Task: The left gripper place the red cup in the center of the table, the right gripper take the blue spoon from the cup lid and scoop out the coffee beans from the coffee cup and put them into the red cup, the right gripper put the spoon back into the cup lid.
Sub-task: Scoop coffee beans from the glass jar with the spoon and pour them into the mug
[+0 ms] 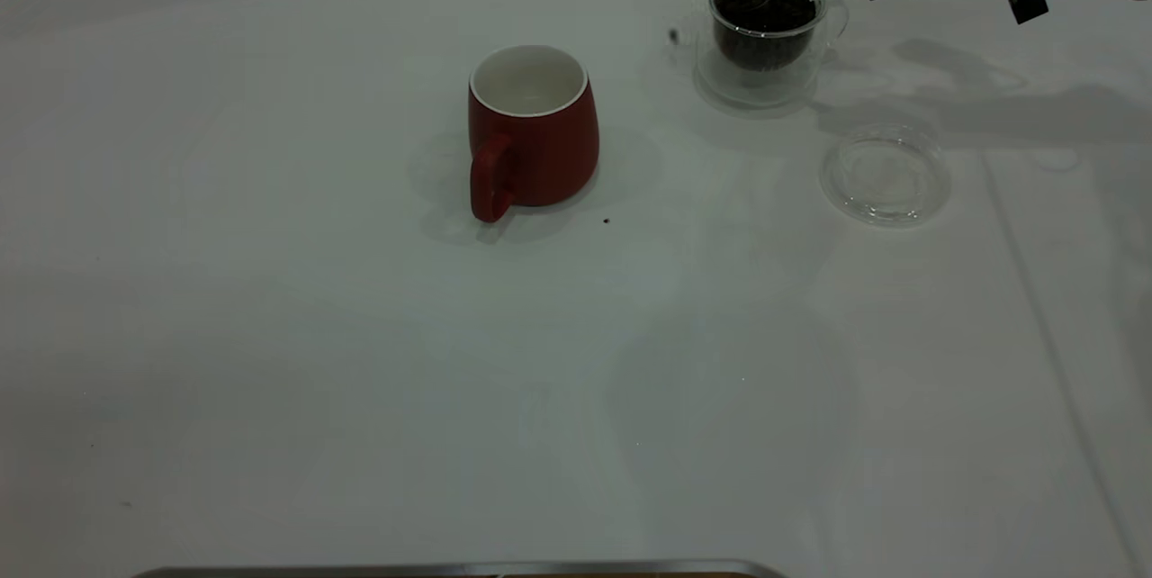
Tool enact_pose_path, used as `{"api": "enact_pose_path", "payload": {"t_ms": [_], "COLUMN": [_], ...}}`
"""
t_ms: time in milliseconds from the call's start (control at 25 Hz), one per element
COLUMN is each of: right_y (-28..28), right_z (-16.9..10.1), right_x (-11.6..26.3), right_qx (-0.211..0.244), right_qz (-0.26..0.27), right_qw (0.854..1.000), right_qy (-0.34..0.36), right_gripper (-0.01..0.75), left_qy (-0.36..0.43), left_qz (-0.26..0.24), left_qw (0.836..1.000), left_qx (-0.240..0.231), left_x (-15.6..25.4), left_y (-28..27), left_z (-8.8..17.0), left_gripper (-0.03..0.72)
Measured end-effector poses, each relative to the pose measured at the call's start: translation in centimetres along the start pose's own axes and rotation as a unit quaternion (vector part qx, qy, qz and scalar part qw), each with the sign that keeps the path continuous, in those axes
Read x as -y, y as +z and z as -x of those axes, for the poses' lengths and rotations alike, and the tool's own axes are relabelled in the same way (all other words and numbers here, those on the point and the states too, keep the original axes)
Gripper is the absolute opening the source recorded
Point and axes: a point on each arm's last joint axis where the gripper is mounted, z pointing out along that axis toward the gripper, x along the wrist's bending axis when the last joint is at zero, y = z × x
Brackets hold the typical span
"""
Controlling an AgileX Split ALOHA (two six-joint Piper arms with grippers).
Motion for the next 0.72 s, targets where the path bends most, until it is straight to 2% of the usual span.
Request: {"api": "enact_pose_path", "payload": {"t_ms": [240,720], "right_y": [-1.00,-1.08], "right_z": [0.60,-0.01], "right_x": [-0.32,-0.72], "right_qx": [-0.005,-0.039], "right_qz": [0.014,0.036], "right_qw": [1.000,0.999], "right_qy": [-0.007,-0.009], "right_gripper": [0.107,0.107], "left_qy": [0.000,0.000], "left_qz": [0.000,0.000], "left_qw": [1.000,1.000], "left_qx": [0.000,0.000], "left_x": [0.00,0.00], "left_y": [0.00,0.00], "left_z": [0.00,0.00], "left_gripper": [0.593,0.593]}}
